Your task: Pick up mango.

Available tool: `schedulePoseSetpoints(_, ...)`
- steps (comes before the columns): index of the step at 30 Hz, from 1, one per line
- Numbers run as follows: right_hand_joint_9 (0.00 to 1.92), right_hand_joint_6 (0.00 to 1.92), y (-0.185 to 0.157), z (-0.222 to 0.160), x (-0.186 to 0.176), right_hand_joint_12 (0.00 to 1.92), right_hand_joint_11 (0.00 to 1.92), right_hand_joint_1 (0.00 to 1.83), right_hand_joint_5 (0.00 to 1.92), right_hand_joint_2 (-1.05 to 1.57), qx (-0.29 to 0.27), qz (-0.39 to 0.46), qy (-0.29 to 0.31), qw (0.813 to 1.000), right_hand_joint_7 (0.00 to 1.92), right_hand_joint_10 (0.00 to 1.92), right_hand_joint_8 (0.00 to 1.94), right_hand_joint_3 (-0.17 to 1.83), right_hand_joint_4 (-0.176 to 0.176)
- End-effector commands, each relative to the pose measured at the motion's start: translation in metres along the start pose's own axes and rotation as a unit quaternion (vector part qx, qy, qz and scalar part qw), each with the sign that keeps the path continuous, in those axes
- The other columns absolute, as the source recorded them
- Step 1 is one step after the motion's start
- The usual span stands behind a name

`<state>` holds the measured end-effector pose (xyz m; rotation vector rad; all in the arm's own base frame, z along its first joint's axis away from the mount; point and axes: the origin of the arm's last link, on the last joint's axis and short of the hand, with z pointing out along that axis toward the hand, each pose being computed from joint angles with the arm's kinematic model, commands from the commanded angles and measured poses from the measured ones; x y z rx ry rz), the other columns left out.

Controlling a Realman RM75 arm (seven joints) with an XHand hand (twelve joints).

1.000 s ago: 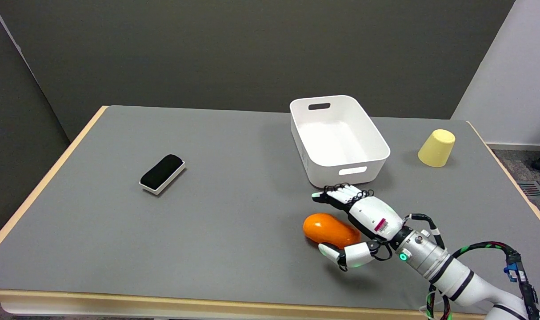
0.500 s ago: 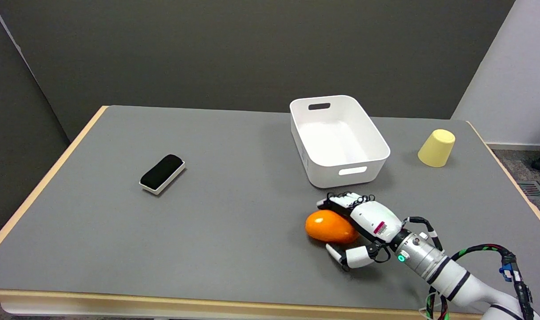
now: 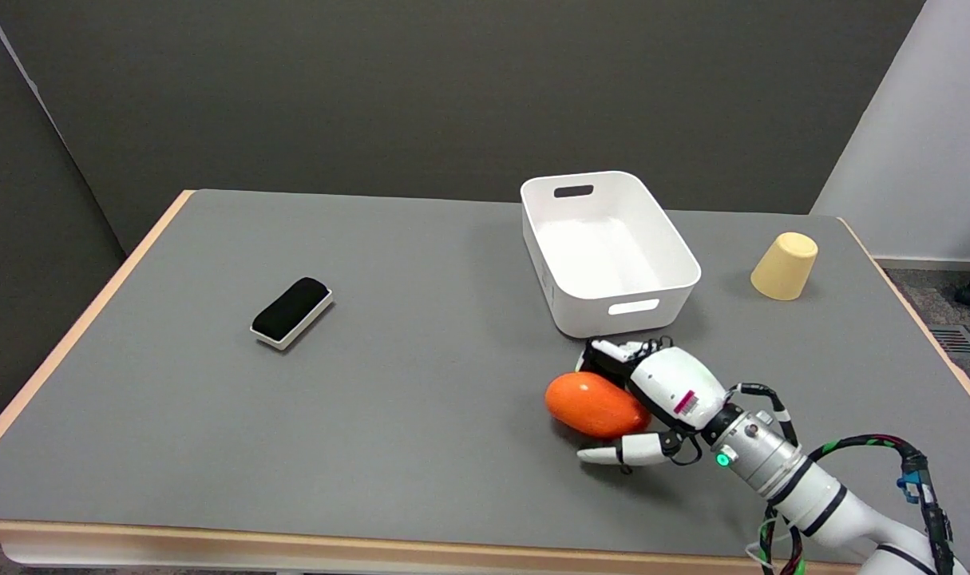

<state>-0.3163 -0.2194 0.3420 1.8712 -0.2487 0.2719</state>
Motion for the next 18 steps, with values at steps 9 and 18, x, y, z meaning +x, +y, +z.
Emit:
schedulePoseSetpoints(9, 0.8, 1.54, -0.001, 0.03, 0.143, 1.9, 0.67, 1.16, 0.61, 1.15, 0.032, -0.122, 0.251, 0.96, 0.67, 1.37, 1.59, 0.33, -0.176)
schedulePoseSetpoints(18, 0.81, 1.56, 0.074, 0.097, 0.182, 1.91, 0.68, 1.16, 0.6, 1.15, -0.093, -0.12, 0.241, 0.959, 0.66, 1.39, 1.62, 0.36, -0.176)
